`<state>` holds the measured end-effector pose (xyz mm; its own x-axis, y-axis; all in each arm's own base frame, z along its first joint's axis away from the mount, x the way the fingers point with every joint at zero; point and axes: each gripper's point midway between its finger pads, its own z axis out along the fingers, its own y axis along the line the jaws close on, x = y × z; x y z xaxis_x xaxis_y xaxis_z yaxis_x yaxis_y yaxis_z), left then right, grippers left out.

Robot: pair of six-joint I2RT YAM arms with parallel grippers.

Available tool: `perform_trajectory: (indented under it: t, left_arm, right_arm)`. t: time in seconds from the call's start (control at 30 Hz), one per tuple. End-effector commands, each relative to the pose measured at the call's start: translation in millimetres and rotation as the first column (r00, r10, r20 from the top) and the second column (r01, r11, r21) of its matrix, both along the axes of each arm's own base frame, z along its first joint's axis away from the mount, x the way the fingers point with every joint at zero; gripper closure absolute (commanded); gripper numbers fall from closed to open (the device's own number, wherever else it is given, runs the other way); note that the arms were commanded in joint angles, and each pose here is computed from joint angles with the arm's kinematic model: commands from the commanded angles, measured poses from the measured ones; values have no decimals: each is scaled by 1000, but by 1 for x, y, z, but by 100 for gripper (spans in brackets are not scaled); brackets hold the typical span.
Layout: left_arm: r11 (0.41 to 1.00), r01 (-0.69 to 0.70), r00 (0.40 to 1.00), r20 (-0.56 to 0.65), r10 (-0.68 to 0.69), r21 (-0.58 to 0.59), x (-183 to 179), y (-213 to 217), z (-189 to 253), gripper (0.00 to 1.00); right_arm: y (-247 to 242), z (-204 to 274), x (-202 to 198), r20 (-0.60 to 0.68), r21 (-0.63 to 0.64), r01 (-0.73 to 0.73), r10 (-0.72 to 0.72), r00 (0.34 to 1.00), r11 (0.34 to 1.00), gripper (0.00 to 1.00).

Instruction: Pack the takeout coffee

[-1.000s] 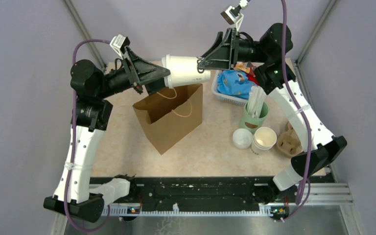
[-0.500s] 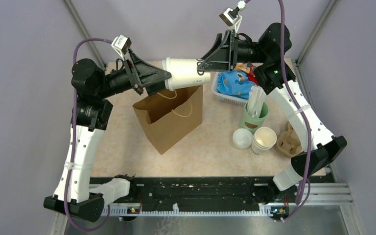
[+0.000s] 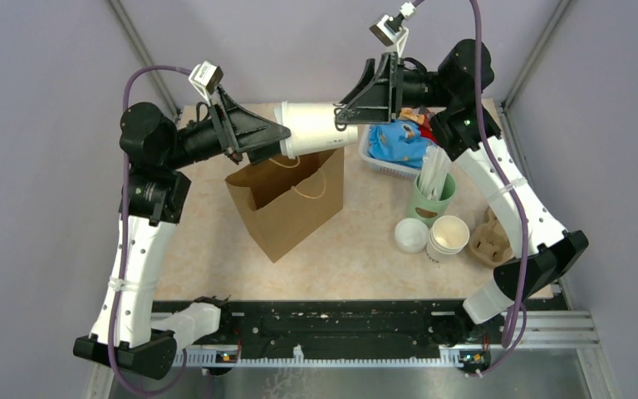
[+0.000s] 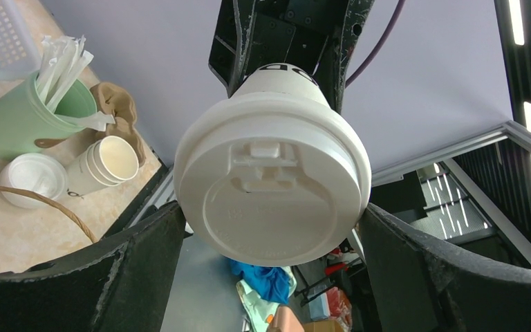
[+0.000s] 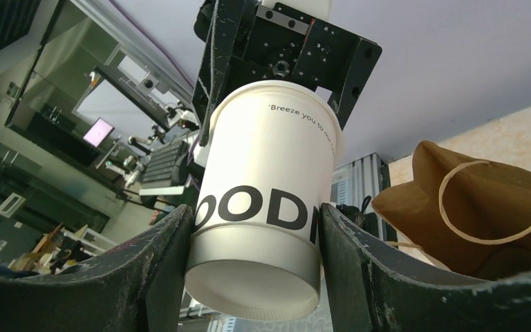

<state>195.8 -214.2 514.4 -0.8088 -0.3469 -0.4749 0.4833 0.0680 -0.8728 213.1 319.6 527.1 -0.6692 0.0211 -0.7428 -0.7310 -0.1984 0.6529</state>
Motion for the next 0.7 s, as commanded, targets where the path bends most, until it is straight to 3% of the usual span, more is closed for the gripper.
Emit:
perform_trajectory:
  t: [0.0,0.67]
  left_arm:
    - [1000,18,996,87,-18,-3,-8,2,7,2]
    - [1000,-9,998,61,8,15,-18,5,-6,18]
  right_arm:
    - [-1,3,-22,30,-9,-91,92,995,996,63]
    - [1,-13,-10,-2,-76,-4,4,1000,997,23]
